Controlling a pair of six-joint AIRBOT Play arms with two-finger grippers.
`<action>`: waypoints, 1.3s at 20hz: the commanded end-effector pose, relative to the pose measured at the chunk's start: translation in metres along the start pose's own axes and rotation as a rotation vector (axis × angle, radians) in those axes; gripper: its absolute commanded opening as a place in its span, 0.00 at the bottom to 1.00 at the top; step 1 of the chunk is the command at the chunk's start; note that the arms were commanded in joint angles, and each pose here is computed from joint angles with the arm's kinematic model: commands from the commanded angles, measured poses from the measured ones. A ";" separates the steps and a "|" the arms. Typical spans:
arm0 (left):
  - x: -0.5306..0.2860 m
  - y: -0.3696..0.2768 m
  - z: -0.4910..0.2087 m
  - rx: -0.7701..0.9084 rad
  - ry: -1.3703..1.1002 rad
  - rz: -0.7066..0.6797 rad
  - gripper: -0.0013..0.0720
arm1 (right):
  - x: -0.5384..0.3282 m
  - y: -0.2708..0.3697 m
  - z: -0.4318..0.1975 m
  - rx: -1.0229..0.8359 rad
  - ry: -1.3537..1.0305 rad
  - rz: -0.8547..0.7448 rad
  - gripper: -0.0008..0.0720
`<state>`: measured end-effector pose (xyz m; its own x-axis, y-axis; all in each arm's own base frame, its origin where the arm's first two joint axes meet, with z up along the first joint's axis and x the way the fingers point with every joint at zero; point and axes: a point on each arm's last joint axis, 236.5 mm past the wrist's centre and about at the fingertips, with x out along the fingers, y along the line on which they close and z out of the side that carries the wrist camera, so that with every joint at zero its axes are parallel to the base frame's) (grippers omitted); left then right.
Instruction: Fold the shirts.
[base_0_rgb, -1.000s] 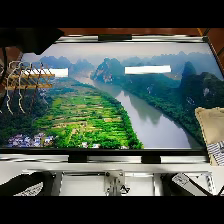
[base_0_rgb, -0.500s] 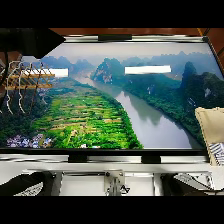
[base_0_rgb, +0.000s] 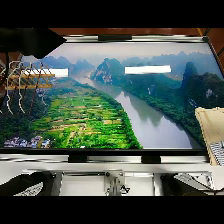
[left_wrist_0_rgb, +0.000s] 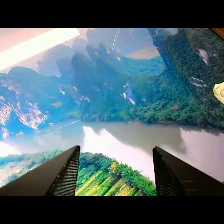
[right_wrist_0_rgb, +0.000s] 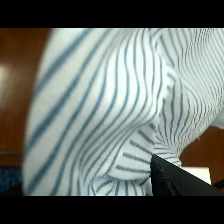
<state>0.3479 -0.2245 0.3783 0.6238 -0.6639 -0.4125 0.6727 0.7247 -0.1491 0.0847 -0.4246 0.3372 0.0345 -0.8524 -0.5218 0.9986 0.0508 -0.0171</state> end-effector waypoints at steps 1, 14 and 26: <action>0.004 0.002 -0.006 -0.008 0.017 0.000 0.75 | -0.017 0.013 -0.071 -0.064 0.295 0.069 0.78; 0.052 0.033 -0.062 -0.054 0.186 0.035 0.75 | -0.107 0.138 -0.247 -0.220 0.767 0.665 0.78; 0.113 0.140 -0.149 -0.130 0.470 0.343 0.57 | -0.272 0.362 -0.432 -0.876 0.618 1.111 0.78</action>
<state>0.4326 -0.2043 0.2142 0.5320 -0.4282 -0.7305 0.5166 0.8477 -0.1207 0.3957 -0.0127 0.1433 0.5340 0.1532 -0.8315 0.2825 0.8946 0.3463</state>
